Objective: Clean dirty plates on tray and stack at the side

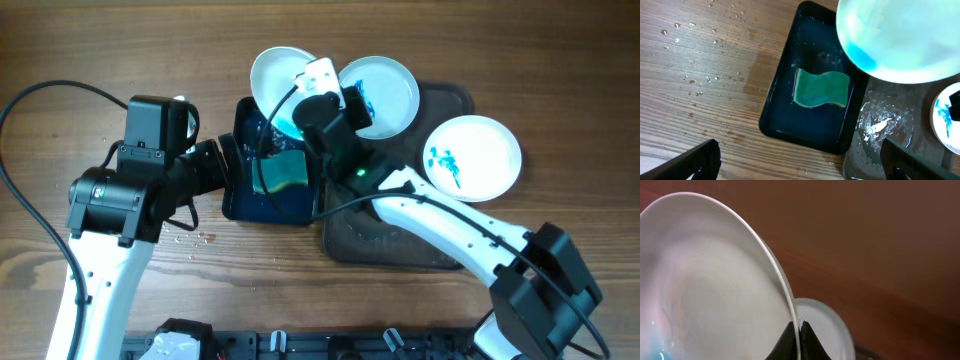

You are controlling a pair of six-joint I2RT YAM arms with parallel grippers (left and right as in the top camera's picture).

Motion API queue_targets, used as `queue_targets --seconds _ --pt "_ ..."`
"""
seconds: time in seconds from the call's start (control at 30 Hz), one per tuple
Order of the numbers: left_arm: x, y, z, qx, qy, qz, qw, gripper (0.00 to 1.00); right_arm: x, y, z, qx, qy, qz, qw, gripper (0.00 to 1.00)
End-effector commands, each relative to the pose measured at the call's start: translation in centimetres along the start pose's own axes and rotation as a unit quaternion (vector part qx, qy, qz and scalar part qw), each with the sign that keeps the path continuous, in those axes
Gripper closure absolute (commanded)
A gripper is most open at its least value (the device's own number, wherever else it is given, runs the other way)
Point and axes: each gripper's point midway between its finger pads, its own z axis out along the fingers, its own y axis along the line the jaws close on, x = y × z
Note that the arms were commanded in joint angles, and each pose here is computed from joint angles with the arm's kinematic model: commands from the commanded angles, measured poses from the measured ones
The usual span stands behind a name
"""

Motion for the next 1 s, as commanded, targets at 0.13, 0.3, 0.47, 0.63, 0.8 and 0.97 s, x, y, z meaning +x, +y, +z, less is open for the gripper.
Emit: queue_targets --seconds 0.13,0.3,0.47,0.63,0.8,0.97 --pt "-0.6 0.2 -0.4 -0.004 -0.012 -0.007 1.0 0.0 -2.3 -0.6 -2.5 0.071 -0.025 -0.084 0.994 0.96" --pt "-0.6 0.2 -0.4 -0.004 -0.012 -0.007 1.0 0.0 -2.5 0.1 -3.1 0.068 -0.031 -0.089 0.993 0.96" --pt "-0.6 0.2 -0.4 -0.004 -0.012 -0.007 1.0 0.0 -2.5 0.2 -3.1 0.067 -0.031 -0.089 0.993 0.96" --pt "-0.6 0.2 -0.4 -0.004 -0.012 -0.007 1.0 0.0 -2.6 0.2 -3.1 0.067 -0.032 -0.088 0.993 0.96" --pt "-0.6 0.2 -0.4 -0.004 -0.012 -0.007 1.0 0.0 -2.7 0.6 -3.4 0.062 -0.036 -0.089 0.993 0.96" --pt "-0.6 0.2 -0.4 -0.004 -0.012 -0.007 1.0 0.0 -2.7 0.7 -3.5 0.062 -0.036 -0.09 0.993 0.96"
